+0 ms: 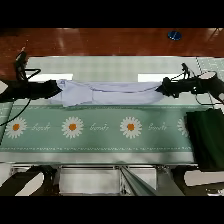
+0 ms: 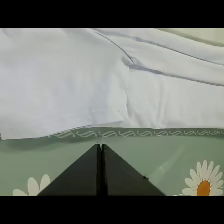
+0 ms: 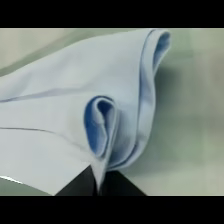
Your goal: Fold the shirts.
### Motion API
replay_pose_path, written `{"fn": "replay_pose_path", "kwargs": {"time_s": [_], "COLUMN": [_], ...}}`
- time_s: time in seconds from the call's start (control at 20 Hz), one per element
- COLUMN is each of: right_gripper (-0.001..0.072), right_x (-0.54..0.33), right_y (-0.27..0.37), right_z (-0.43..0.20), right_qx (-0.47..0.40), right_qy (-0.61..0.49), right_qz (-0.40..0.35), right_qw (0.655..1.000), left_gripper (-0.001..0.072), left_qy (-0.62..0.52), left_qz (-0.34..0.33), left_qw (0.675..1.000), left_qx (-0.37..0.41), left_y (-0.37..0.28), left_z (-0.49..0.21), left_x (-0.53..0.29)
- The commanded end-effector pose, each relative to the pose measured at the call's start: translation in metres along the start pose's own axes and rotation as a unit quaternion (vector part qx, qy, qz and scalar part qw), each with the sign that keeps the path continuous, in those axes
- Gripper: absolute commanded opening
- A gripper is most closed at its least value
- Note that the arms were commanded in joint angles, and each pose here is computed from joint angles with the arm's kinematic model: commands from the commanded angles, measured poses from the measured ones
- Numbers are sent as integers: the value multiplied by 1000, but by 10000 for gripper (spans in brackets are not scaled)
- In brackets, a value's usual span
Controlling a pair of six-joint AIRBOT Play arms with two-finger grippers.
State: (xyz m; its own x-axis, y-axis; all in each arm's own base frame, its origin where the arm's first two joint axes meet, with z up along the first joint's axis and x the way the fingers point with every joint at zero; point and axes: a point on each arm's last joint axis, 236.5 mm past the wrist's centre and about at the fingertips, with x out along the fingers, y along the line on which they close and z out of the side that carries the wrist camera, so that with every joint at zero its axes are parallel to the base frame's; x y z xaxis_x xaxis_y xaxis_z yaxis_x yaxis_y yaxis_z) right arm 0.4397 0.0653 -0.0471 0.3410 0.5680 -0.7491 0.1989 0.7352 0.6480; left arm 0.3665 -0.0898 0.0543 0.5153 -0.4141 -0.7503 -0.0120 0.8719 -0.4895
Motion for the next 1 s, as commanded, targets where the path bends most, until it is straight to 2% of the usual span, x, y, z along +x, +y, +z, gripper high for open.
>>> {"fn": "replay_pose_path", "kwargs": {"time_s": [0.0,0.15,0.5,0.7,0.95], "right_gripper": [21,21,21,21,21], "right_x": [-63,-115,-177,-187,-188], "right_y": [10,52,125,150,158], "right_z": [-13,-44,-139,-164,-162], "right_qx": [-81,-138,-188,-206,-210], "right_qy": [-17,-67,-132,-136,-148], "right_qz": [-83,-78,-15,17,29], "right_qw": [993,985,973,969,966], "left_gripper": [20,20,20,19,20], "left_qy": [-6,7,177,237,331], "left_qz": [-23,-70,-166,-208,-227], "left_qw": [1000,997,968,944,907], "left_qx": [12,26,62,95,127], "left_y": [-23,-71,-209,-281,-322], "left_z": [-1,-16,-134,-190,-252], "left_x": [9,42,141,169,171]}}
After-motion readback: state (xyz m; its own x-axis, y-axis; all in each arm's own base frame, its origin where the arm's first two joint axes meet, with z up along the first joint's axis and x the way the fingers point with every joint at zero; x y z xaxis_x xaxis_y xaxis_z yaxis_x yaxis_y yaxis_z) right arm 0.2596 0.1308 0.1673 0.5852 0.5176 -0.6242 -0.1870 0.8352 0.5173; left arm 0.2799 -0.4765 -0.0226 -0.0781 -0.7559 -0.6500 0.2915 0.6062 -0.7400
